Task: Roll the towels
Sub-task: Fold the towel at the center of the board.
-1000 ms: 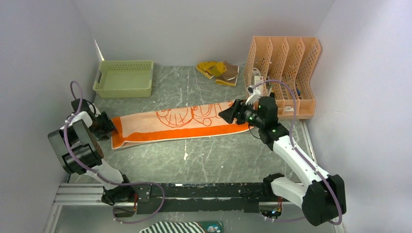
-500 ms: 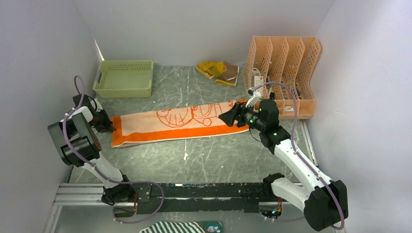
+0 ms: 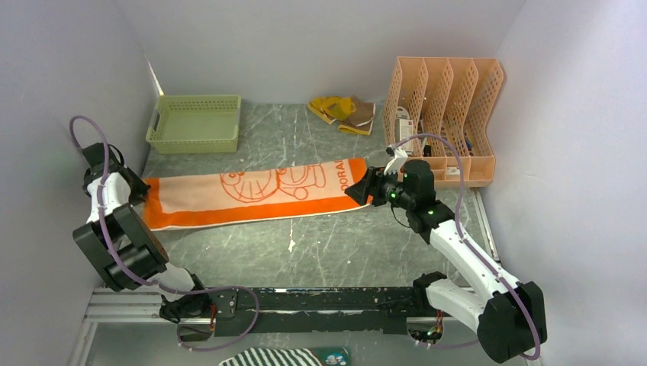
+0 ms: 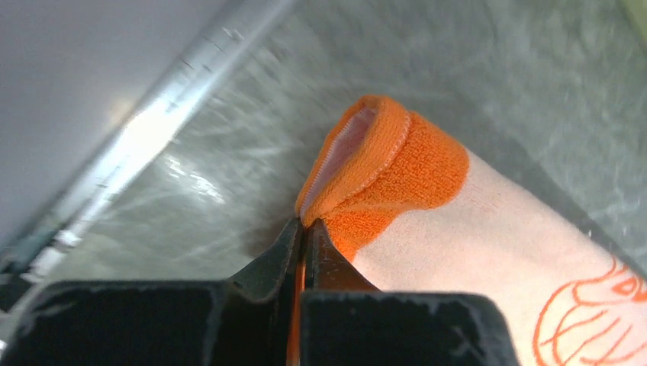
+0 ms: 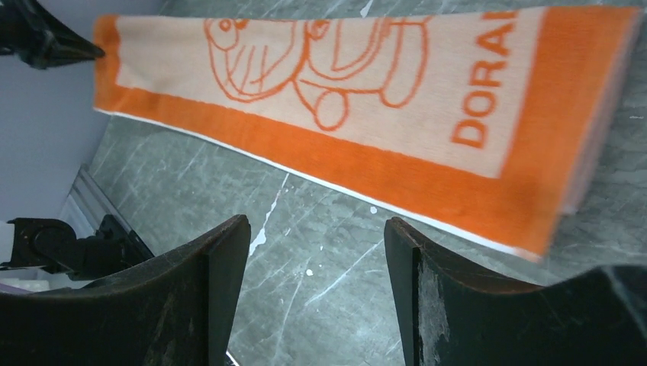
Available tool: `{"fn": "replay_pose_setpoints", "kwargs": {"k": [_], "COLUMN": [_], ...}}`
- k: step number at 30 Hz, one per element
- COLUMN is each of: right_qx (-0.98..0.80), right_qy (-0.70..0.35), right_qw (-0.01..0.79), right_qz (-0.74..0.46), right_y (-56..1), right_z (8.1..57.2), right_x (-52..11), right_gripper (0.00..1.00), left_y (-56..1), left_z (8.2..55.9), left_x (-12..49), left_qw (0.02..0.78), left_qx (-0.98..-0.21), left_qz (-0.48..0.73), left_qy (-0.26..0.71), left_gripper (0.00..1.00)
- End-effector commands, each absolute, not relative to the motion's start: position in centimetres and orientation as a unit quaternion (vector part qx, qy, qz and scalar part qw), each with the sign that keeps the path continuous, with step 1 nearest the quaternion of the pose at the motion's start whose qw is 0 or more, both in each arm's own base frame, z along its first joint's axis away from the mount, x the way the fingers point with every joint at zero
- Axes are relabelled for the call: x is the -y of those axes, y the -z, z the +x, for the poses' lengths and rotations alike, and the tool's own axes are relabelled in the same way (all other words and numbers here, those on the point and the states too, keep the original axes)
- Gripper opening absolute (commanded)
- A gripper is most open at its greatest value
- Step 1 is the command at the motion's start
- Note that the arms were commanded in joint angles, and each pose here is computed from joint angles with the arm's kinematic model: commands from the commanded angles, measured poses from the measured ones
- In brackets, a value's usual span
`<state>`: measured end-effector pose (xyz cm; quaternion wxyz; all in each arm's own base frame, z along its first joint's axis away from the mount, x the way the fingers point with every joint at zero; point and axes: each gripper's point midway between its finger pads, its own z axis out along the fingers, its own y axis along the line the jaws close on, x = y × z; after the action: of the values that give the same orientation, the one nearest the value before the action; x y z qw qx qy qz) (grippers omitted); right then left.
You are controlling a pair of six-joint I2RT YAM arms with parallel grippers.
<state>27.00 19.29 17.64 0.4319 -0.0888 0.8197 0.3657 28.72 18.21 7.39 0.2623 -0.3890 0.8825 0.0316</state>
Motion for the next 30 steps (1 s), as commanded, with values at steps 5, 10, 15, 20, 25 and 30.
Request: {"fn": "replay_pose_setpoints", "kwargs": {"k": [5, 10, 15, 20, 25, 30], "right_qx": [-0.823, -0.827, -0.828, -0.829, -0.822, -0.814], "right_qy": [-0.365, -0.36, -0.364, -0.352, -0.333, -0.295], "right_qw": [0.425, 0.421, 0.418, 0.428, 0.46, 0.501], "right_qz": [-0.092, -0.09, -0.087, -0.08, -0.048, -0.008], "right_y": [-17.0, -16.8, -16.9, -17.7, -19.3, -21.2], "right_z": [26.8, 27.3, 27.6, 28.0, 28.5, 28.8], "right_x": [-19.5, -19.6, -19.8, -19.4, -18.2, -16.1], "right_gripper": [0.65, 0.65, 0.65, 0.65, 0.65, 0.65], "left_y": [-14.1, -14.4, -14.2, -14.2, -15.9, -15.0], "left_z": [28.0, 30.4, 34.1, 37.5, 41.1, 42.9], "left_x": [-23.7, -18.5, -7.2, 6.9, 20.9, 33.1], "left_qw": [0.312, 0.293, 0.257, 0.233, 0.243, 0.224], "left_qx": [-0.824, -0.865, -0.912, -0.939, -0.94, -0.941], "left_qz": [-0.442, -0.391, -0.319, -0.233, -0.143, -0.054], "left_qy": [-0.168, -0.112, -0.024, 0.1, 0.192, 0.247], "left_gripper": [0.07, 0.07, 0.07, 0.07, 0.07, 0.07]}}
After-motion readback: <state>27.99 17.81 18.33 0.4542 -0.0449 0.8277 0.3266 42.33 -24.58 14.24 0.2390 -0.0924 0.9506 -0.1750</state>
